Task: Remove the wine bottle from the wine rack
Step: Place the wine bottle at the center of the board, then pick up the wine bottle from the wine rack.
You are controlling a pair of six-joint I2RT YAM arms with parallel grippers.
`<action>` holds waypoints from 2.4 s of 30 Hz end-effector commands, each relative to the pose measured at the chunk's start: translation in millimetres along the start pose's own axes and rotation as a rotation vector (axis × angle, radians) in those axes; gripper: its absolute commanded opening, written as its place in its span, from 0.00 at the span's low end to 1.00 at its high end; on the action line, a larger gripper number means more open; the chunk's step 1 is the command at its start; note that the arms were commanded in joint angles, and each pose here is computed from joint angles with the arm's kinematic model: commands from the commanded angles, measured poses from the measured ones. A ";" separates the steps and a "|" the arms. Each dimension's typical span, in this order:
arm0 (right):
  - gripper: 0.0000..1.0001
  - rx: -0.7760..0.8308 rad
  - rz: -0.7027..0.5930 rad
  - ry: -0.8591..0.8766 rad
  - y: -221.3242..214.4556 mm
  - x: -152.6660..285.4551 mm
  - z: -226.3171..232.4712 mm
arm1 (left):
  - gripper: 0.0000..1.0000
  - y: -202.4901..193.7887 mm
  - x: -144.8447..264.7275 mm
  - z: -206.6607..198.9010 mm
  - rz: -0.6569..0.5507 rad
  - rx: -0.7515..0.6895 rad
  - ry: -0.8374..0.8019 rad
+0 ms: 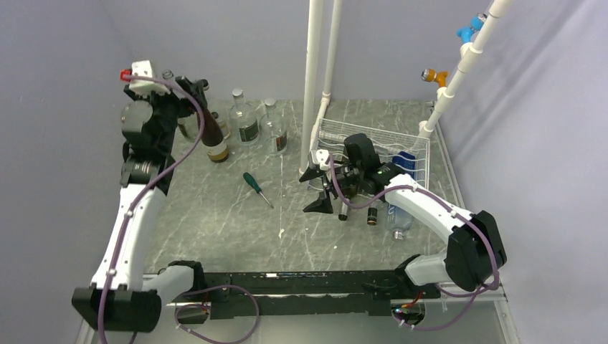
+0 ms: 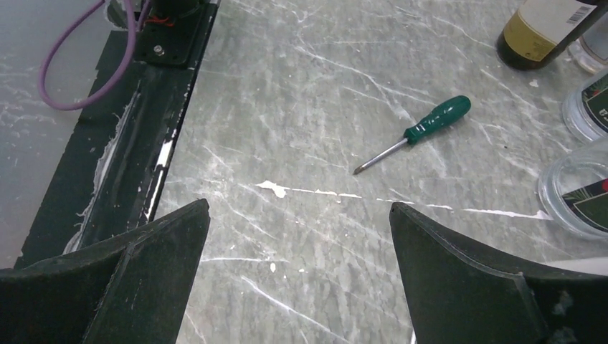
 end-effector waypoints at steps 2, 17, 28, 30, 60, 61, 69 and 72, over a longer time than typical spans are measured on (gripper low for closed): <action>1.00 0.141 -0.036 -0.001 22.5 18.0 -1.9 | 1.00 -12.9 39.1 -9.5 0.044 0.125 -0.093; 1.00 0.207 -0.126 0.041 32.0 68.1 17.3 | 1.00 -82.1 131.3 -14.2 0.283 0.309 -0.242; 1.00 0.192 -0.117 -0.144 27.7 108.0 13.8 | 1.00 -132.8 165.8 -7.9 0.414 0.473 -0.275; 1.00 0.176 -0.111 -0.173 24.2 114.5 13.3 | 1.00 -139.3 169.9 -9.0 0.423 0.506 -0.300; 1.00 -0.049 0.045 -0.566 -5.7 200.4 9.3 | 1.00 -227.9 220.2 -84.7 0.691 0.443 -0.654; 1.00 -0.048 0.043 -0.566 -4.9 201.4 9.3 | 0.99 -229.9 221.1 -85.6 0.687 0.444 -0.662; 1.00 -0.055 0.035 -0.578 -4.9 208.6 8.8 | 0.99 -241.9 228.0 -92.9 0.678 0.477 -0.701; 1.00 -0.058 0.036 -0.587 -6.1 210.4 7.9 | 1.00 -249.7 231.8 -96.1 0.689 0.495 -0.705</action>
Point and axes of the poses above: each gripper's point midway between its finger pads, its own x axis back along the fingers, its own z axis along the line the jaws close on, y = z × x, the point moved 4 cm from there along x, back along the fingers, and after that the axes turned 14 degrees about x, right-handed, at the moved point
